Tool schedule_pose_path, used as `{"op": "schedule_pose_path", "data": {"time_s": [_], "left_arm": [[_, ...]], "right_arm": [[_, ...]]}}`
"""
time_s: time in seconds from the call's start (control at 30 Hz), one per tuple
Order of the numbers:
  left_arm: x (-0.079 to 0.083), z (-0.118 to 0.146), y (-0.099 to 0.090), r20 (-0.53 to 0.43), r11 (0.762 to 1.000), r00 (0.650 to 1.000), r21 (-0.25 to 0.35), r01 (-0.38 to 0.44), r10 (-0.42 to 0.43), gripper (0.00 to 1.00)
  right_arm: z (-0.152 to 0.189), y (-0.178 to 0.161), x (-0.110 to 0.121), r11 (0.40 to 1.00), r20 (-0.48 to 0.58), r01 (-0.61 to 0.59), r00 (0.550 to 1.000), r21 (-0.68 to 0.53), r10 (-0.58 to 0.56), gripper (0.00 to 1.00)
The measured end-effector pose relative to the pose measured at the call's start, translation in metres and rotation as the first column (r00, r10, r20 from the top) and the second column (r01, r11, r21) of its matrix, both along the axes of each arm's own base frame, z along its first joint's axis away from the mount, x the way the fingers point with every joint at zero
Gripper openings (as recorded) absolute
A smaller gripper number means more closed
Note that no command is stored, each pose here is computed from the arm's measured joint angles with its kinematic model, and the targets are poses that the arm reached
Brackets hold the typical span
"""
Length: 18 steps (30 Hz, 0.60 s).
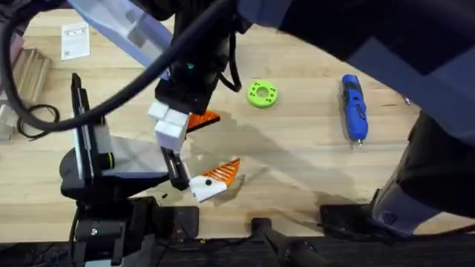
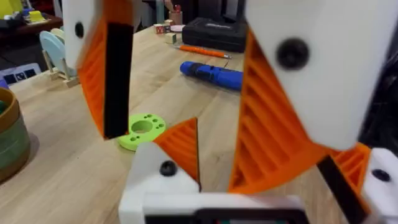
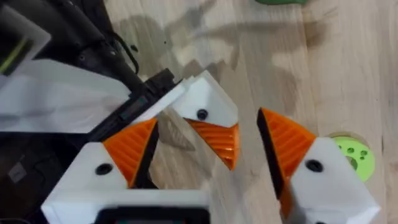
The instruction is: Pick up the gripper from the table and insert it into the empty holder that is missing its gripper. Then pick up a screw, insert it into the mounting hole, and use the screwdriver to tighten it. Finally, clean up the table by picking up the vegetable and placing it into the bucket.
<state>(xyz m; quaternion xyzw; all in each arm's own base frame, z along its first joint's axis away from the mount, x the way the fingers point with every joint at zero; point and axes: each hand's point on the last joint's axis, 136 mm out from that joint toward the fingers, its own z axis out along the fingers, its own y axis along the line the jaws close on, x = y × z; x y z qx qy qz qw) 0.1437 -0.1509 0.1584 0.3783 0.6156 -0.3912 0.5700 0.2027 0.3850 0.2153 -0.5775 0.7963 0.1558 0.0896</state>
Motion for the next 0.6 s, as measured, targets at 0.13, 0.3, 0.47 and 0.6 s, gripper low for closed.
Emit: {"op": "schedule_pose_path", "data": {"time_s": [0.13, 0.3, 0.47, 0.6], "left_arm": [[0.0, 0.0, 0.0, 0.0, 1.0, 1.0, 0.0, 0.0, 0.0, 0.985], [0.0, 0.0, 0.0, 0.001, 1.0, 1.0, 0.0, 0.0, 0.0, 0.985], [0.0, 0.0, 0.0, 0.0, 1.0, 1.0, 0.0, 0.001, -0.001, 0.985], [0.0, 0.0, 0.0, 0.001, 1.0, 1.0, 0.0, 0.001, -0.001, 0.985]], "right_arm": [[0.0, 0.0, 0.0, 1.0, -0.002, 0.007, 1.0, -0.001, -0.007, 0.961], [0.0, -0.003, 0.005, 0.999, -0.012, 0.045, 0.999, -0.003, -0.045, 0.961], [0.001, -0.012, 0.02, 0.991, -0.029, 0.132, 0.991, -0.001, -0.132, 0.961], [0.007, -0.025, 0.039, 0.978, -0.031, 0.208, 0.978, 0.01, -0.207, 0.961]]}}
